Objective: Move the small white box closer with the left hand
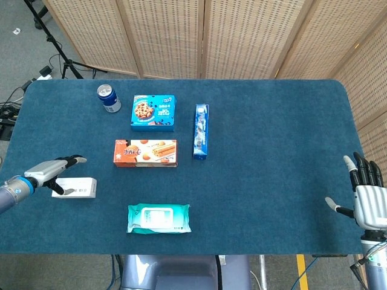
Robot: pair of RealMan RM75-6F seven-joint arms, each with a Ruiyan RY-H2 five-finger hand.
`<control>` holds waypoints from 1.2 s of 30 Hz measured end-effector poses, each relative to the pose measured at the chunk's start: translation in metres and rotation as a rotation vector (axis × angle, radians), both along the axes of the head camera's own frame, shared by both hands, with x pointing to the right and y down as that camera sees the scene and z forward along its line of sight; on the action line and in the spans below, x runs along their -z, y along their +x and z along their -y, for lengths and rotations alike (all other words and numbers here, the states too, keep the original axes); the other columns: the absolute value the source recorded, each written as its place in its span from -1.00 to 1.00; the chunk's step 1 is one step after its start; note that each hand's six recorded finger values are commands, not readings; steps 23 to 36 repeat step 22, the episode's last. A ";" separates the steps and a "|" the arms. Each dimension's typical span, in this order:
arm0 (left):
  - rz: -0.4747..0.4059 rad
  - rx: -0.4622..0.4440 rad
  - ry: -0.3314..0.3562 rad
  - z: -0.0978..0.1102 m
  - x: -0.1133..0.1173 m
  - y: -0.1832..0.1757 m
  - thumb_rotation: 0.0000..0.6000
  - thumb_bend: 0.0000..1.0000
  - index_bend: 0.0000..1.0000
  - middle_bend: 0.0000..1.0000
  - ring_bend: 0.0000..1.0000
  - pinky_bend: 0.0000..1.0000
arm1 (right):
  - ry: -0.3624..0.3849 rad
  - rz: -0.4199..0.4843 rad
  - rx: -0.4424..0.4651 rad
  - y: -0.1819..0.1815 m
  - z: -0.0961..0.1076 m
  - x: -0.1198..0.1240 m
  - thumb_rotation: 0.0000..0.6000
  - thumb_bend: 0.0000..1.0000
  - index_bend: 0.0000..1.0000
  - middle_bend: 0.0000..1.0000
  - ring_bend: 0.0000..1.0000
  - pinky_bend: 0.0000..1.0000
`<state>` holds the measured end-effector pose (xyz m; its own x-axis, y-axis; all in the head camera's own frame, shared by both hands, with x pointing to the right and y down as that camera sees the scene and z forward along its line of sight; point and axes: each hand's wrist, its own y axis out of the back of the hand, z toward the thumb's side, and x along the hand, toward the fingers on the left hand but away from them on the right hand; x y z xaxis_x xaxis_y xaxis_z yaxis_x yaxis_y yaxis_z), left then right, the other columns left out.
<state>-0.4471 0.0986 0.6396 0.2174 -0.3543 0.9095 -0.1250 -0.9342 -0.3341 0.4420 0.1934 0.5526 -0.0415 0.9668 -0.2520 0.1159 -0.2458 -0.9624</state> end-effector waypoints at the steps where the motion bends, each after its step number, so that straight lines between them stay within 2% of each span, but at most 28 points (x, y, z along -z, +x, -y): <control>1: -0.007 0.005 0.005 0.000 0.002 -0.002 1.00 -0.42 -1.00 -1.00 -1.00 -1.00 | 0.000 0.001 0.000 0.000 0.000 0.000 1.00 -1.00 -1.00 -1.00 -1.00 -1.00; 6: -0.049 0.024 0.048 0.002 0.011 -0.005 1.00 -0.69 -1.00 -1.00 -1.00 -1.00 | 0.005 0.006 0.001 -0.001 0.000 0.002 1.00 -1.00 -1.00 -1.00 -1.00 -1.00; 12: -0.082 0.053 0.218 0.001 0.024 -0.017 1.00 -0.99 -1.00 -1.00 -1.00 -1.00 | 0.012 0.017 0.016 -0.004 -0.001 0.004 1.00 -1.00 -1.00 -1.00 -1.00 -1.00; 15: -0.070 0.074 0.358 -0.005 0.032 -0.025 1.00 -1.00 -1.00 -1.00 -1.00 -1.00 | 0.019 0.020 0.022 -0.005 -0.002 0.006 1.00 -1.00 -1.00 -1.00 -1.00 -1.00; 18: -0.027 0.103 0.526 -0.016 0.043 -0.033 1.00 -1.00 -1.00 -1.00 -1.00 -1.00 | 0.023 0.018 0.019 -0.004 -0.003 0.008 1.00 -1.00 -1.00 -1.00 -1.00 -1.00; 19: -0.002 0.122 0.593 -0.022 0.048 -0.037 1.00 -1.00 -1.00 -1.00 -1.00 -1.00 | 0.024 0.018 0.018 -0.004 -0.003 0.008 1.00 -1.00 -1.00 -1.00 -1.00 -1.00; 22: 0.059 0.191 0.740 -0.040 0.058 -0.048 1.00 -1.00 -1.00 -1.00 -1.00 -1.00 | 0.023 0.022 0.018 -0.003 -0.005 0.009 1.00 -1.00 -1.00 -1.00 -1.00 -1.00; 36: 0.059 0.191 0.740 -0.040 0.058 -0.048 1.00 -1.00 -1.00 -1.00 -1.00 -1.00 | 0.023 0.022 0.018 -0.003 -0.005 0.009 1.00 -1.00 -1.00 -1.00 -1.00 -1.00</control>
